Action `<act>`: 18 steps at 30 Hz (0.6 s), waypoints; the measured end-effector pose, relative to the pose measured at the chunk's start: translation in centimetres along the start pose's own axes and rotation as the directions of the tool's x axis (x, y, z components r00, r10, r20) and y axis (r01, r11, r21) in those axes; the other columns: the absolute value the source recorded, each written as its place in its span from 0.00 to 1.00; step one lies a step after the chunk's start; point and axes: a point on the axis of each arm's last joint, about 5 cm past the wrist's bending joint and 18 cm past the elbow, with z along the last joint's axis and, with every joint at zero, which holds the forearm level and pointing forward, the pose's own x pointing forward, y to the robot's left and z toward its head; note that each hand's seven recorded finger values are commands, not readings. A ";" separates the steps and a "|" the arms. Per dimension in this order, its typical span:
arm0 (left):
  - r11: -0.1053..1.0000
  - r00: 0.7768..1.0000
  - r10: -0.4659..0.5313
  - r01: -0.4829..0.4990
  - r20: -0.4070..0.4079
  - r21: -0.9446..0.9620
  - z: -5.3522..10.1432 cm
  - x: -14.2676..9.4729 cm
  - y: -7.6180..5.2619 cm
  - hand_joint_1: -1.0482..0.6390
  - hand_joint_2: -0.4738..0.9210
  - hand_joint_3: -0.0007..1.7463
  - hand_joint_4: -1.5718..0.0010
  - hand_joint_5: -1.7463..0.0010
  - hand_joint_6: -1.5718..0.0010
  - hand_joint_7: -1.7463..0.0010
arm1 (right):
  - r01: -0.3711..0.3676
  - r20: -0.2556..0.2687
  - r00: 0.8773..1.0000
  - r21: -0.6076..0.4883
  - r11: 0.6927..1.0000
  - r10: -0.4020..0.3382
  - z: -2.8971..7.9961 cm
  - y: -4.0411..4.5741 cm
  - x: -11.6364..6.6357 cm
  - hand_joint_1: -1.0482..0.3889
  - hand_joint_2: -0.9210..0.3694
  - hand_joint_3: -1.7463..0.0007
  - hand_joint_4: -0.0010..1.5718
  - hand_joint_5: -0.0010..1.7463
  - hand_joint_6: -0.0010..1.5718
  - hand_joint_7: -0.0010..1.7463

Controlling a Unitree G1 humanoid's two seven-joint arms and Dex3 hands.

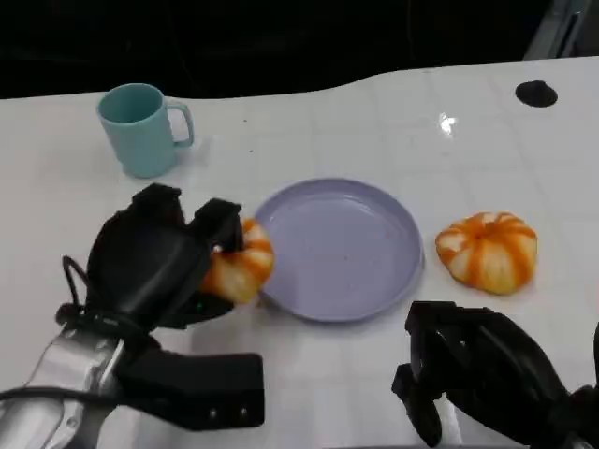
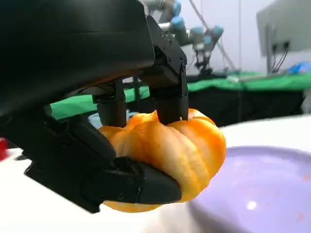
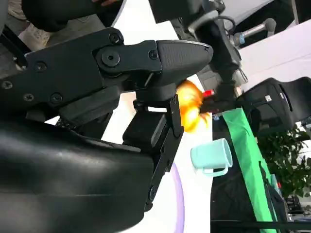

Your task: Grasp the bread from the table and place it into the plate.

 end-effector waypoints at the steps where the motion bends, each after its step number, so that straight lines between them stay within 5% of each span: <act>1: 1.000 1.000 0.017 -0.017 0.015 -0.021 0.1 0.4 0.0 0.51 0.62 0.67 0.45 0.00 0.58 0.06 | 0.000 -0.001 1.000 0.001 1.000 0.000 0.0 0.01 0.0 0.08 0.00 0.80 0.81 0.93 0.70 0.87; 10: 0.987 0.996 0.030 -0.016 0.079 -0.161 0.6 3.6 -0.2 0.52 0.59 0.74 0.42 0.00 0.54 0.00 | 0.005 -0.007 1.000 0.005 1.000 -0.005 -0.2 0.08 -0.3 0.09 0.00 0.80 0.81 0.93 0.70 0.88; 18: 0.968 0.990 -0.066 0.094 0.127 -0.231 1.8 6.4 -1.2 0.51 0.62 0.70 0.41 0.00 0.52 0.01 | -0.008 0.000 1.000 0.006 1.000 0.008 -0.1 0.14 -0.5 0.10 0.00 0.80 0.81 0.91 0.69 0.86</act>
